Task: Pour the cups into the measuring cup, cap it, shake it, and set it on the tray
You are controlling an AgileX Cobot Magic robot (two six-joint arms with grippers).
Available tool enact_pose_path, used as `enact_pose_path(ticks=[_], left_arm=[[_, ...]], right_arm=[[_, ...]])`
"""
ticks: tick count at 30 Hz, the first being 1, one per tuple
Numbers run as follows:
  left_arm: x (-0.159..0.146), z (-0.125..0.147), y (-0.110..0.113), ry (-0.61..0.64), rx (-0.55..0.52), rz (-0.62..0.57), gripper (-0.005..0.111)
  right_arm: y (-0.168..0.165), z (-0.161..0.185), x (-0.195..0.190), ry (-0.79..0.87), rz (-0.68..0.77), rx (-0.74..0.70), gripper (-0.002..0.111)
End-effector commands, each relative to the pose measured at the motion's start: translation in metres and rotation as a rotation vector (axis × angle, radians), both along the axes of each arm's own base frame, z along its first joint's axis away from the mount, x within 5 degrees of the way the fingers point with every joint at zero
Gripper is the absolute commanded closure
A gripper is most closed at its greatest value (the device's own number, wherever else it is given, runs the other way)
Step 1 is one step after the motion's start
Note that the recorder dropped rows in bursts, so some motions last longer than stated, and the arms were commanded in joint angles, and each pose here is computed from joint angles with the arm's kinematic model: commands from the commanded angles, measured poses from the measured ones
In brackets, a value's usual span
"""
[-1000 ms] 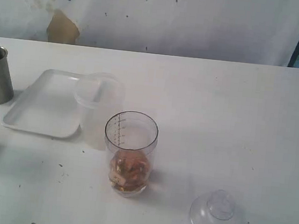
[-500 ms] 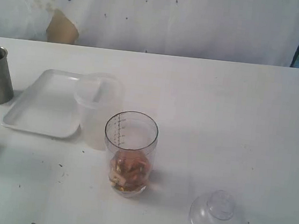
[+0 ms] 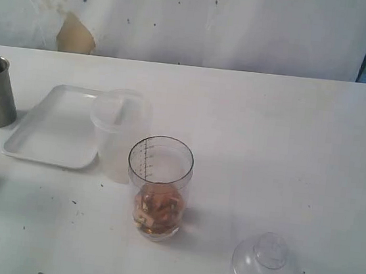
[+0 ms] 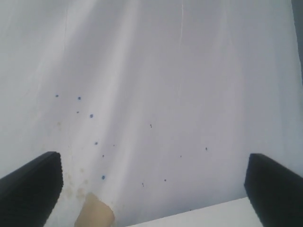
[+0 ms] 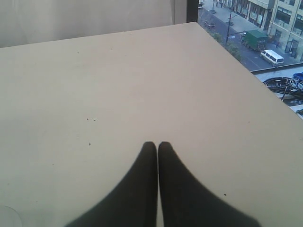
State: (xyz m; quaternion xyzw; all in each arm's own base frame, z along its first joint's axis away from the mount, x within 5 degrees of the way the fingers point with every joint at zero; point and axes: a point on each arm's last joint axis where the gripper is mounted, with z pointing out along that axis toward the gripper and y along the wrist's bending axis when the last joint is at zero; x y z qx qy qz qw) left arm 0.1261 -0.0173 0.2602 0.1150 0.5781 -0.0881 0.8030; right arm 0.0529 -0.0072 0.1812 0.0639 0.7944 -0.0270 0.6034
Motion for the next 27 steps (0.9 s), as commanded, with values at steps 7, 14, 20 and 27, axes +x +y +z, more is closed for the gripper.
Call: enact_pose_path(ticks=[7,14,20,27], left_arm=[[-0.022,-0.023,0.015,0.049,-0.027,0.234,0.002],[-0.037,-0.032,0.021,0.16,0.01,0.344,0.002],[-0.054,-0.034,0.027,0.142,-0.015,0.442,0.002],[-0.066,-0.045,0.029,0.232,-0.033,0.482,0.002]], right_arm=[[0.0,0.0,0.0,-0.01,-0.004,-0.003,0.107],[0.0,0.0,0.0,-0.01,-0.004,-0.003,0.107],[0.0,0.0,0.0,-0.01,-0.004,-0.003,0.107],[0.0,0.0,0.0,-0.01,-0.004,-0.003,0.107]])
